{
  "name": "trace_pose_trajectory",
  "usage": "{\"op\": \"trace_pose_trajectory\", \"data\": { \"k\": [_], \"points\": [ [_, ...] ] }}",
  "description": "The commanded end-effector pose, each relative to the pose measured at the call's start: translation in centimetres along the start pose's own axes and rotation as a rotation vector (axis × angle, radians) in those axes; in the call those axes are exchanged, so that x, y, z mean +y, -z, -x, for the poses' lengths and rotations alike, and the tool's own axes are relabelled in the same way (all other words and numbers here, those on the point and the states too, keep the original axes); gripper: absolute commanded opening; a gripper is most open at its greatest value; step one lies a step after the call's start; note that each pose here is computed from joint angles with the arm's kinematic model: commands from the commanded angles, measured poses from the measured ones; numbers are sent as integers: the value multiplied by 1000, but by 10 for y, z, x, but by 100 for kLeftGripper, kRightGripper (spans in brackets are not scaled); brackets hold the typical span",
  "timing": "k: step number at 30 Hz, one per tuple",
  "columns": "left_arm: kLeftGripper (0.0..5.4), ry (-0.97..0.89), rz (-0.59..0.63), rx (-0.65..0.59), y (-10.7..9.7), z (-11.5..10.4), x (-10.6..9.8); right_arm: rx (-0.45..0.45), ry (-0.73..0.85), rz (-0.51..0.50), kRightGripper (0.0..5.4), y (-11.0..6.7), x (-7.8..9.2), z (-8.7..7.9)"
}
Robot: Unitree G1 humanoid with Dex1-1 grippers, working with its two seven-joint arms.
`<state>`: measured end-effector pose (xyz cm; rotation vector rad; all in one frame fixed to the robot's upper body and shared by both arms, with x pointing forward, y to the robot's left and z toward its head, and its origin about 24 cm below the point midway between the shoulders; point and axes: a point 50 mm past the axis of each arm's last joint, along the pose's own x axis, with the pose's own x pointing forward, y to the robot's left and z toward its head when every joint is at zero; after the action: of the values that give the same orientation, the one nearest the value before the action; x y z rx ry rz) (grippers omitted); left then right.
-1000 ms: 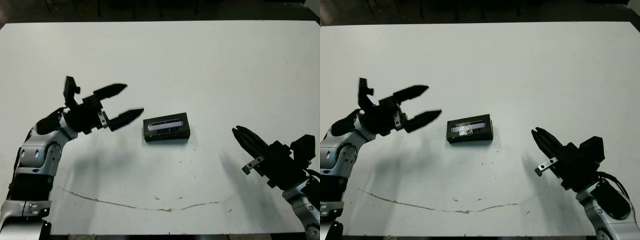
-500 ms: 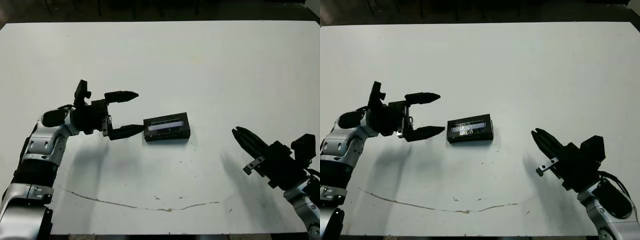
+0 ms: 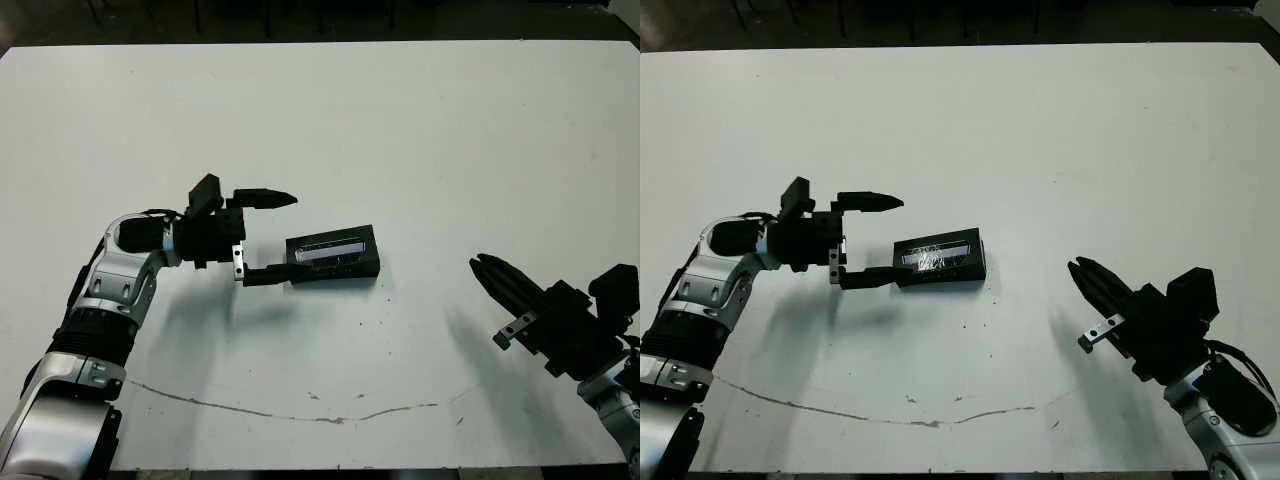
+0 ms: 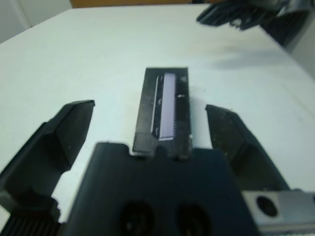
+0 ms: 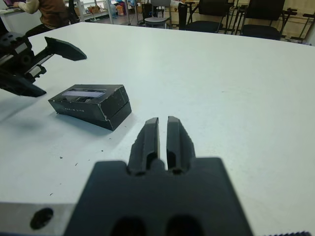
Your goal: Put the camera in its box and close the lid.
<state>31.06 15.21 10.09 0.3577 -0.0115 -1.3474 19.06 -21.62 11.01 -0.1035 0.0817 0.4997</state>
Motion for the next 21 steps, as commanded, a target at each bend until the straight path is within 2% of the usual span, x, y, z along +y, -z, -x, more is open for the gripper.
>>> {"op": "trace_pose_trajectory", "data": {
  "k": [1,21],
  "points": [
    [539,25,-1,36,9,-2,-5,26,6,9,0,3,-2,3],
    [539,67,49,127,18,0,-6,11,-28,-24,0,5,1,4]
  ]
}}
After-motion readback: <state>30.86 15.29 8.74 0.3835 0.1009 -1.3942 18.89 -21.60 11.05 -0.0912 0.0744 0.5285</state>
